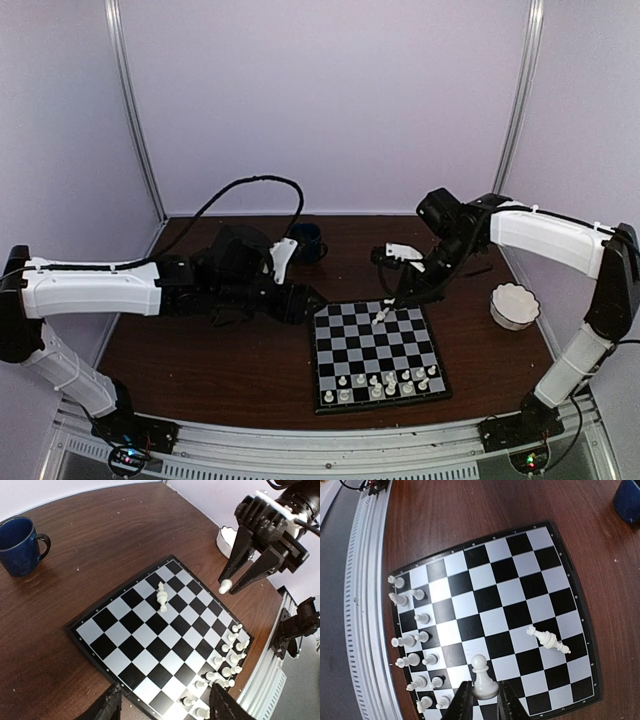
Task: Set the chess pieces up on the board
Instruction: Pick up the pawn from the chessboard, then pass from the right arm to the left
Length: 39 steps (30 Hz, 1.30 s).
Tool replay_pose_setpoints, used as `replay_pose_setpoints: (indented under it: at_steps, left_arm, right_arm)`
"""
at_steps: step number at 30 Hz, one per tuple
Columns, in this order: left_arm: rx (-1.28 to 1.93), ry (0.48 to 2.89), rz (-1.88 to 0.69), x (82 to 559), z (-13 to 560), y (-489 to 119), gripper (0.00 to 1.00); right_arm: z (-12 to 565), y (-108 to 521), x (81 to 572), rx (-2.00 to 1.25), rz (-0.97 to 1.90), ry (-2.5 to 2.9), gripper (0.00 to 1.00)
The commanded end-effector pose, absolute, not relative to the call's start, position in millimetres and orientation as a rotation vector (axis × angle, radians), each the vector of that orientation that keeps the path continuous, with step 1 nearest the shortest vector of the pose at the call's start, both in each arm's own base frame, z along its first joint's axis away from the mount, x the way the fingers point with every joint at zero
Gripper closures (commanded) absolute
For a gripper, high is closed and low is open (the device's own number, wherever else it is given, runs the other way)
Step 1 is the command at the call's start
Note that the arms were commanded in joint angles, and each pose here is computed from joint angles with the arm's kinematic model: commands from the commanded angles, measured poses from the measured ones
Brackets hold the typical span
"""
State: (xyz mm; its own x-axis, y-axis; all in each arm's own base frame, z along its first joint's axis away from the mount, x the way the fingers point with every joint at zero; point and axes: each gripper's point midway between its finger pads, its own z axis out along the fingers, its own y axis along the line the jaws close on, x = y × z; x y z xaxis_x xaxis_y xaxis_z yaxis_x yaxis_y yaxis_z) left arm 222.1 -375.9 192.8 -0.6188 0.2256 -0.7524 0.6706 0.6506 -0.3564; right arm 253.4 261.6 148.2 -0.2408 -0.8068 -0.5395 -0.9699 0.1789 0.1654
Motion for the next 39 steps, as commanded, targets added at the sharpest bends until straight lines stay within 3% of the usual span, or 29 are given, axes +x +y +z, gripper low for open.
replay_pose_setpoints:
  at_steps: [1, 12, 25, 39]
  left_arm:
    - [0.667, 2.064, -0.952, 227.3, 227.9, -400.3, 0.4]
    - [0.669, 1.985, -1.079, 220.9, 250.3, -427.9, 0.4]
    - [0.616, 2.054, -1.282, 217.4, 235.5, -488.2, 0.48]
    - [0.593, 2.051, -1.454, 209.8, 235.3, -508.2, 0.53]
  right_arm:
    - [192.6, 273.8, 235.1, -1.633, 0.849, 2.056, 0.83]
    - [214.6, 281.2, 222.6, -1.563, 0.956, 1.987, 0.83]
    - [212.2, 282.9, 208.9, -1.541, 1.036, 1.934, 0.82]
    - [214.1, 280.9, 208.0, -1.54, 1.016, 1.917, 0.82]
